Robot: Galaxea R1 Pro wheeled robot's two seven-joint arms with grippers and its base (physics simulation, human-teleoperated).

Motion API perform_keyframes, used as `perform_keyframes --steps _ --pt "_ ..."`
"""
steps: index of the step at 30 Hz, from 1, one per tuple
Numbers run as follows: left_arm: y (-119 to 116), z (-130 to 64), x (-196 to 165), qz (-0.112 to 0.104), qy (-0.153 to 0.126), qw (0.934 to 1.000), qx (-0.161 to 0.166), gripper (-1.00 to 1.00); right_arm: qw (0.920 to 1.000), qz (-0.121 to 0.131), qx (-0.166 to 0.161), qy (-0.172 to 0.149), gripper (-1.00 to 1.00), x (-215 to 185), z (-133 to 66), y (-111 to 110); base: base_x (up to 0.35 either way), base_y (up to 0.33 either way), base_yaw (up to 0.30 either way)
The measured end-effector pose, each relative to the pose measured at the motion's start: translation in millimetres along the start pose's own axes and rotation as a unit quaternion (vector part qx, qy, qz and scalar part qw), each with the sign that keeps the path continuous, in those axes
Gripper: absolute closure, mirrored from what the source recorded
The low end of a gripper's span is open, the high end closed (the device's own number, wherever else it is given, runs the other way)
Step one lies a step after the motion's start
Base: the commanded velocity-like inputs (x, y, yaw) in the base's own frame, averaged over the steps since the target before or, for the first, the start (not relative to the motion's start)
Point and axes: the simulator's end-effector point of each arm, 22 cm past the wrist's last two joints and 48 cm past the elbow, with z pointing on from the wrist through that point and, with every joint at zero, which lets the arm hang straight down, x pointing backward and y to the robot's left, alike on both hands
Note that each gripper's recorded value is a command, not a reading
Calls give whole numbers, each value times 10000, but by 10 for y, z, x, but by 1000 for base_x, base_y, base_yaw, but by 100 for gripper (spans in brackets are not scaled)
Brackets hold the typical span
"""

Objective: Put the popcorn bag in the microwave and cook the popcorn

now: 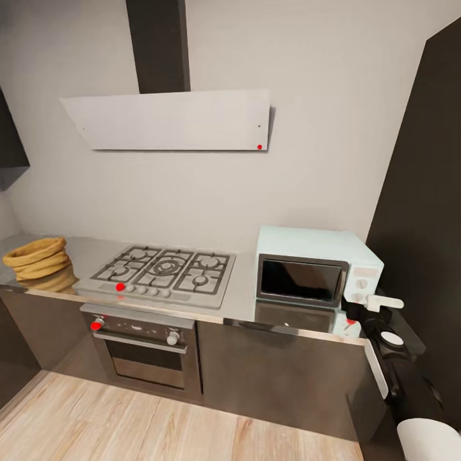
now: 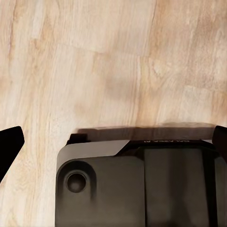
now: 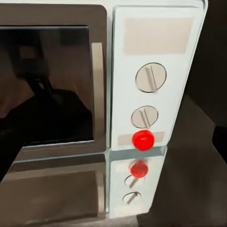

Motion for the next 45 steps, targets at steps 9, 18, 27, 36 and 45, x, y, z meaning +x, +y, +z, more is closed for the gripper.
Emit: perform_keyframes --steps 9,18,27,36,45 --pt "2 -2 0 -12 -2 10000 -3 -100 10000 8 -48 87 -100 54 35 49 40 -39 0" --pt "0 -1 0 -2 -1 10000 0 -100 9999 5 -65 81 -100 52 37 58 181 -182 0" --pt "5 -2 1 -20 -1 10000 -6 -100 9999 -19 -101 82 -100 58 33 101 41 -5 0" --pt "4 -1 0 -14 -1 10000 -5 -100 9999 -3 -133 97 -100 75 28 152 214 81 0" --pt "4 0 1 -16 1 10000 -4 -100 9996 -15 -158 238 -100 206 43 184 4 2 0"
